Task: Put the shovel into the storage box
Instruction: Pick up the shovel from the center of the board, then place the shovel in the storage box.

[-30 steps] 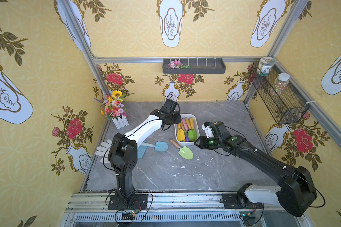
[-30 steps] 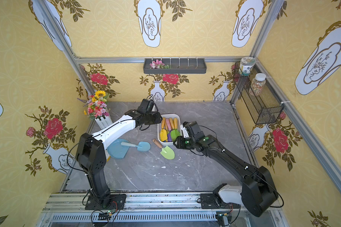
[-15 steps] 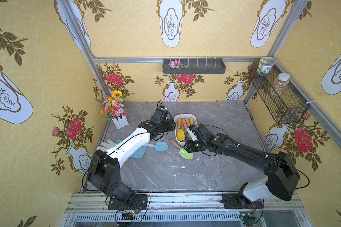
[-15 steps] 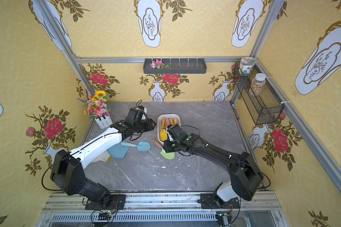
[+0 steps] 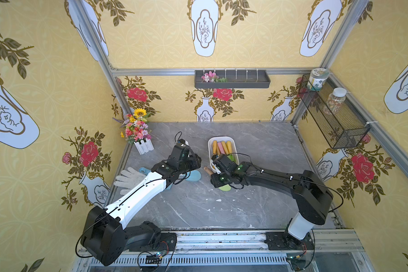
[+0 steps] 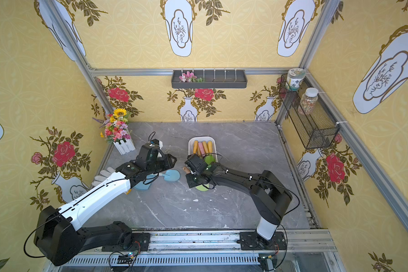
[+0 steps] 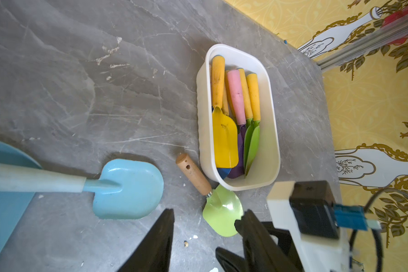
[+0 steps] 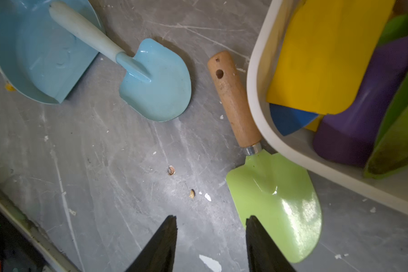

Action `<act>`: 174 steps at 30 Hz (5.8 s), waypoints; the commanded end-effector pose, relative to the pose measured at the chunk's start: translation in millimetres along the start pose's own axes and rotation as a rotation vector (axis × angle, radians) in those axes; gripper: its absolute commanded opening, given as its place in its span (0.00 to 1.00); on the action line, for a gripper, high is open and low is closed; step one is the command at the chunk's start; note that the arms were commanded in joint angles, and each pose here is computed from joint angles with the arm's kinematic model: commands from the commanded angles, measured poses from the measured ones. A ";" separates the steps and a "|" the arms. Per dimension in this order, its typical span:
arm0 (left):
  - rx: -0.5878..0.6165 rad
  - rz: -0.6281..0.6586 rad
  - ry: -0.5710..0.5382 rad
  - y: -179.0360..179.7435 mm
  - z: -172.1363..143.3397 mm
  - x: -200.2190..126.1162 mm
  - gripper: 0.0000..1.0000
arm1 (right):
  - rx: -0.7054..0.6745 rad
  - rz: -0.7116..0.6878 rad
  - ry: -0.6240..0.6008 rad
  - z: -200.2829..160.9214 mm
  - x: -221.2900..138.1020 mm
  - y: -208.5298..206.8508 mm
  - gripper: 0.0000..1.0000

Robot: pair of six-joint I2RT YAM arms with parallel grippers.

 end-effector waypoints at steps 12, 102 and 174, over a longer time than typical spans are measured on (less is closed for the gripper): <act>-0.047 0.013 0.017 10.8 -14.1 1.2 0.52 | -0.070 -0.076 -0.051 25.0 37.7 0.4 0.51; -0.046 -0.624 -0.149 -74.0 -0.4 -41.7 0.58 | 0.172 0.664 -0.212 49.3 -102.8 38.6 0.15; 0.081 -0.102 0.091 -57.0 75.7 93.8 0.09 | 0.472 0.367 -0.253 18.8 -121.2 -97.8 0.48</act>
Point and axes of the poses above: each gripper's point midway between its finger pads, its own x axis out along the fingers, its own y axis along the line the jaws close on, z = x × y, the point moved 1 cm from there along -x, back along the fingers, and after that the axes turned 13 degrees about x, right-handed, at the moved point
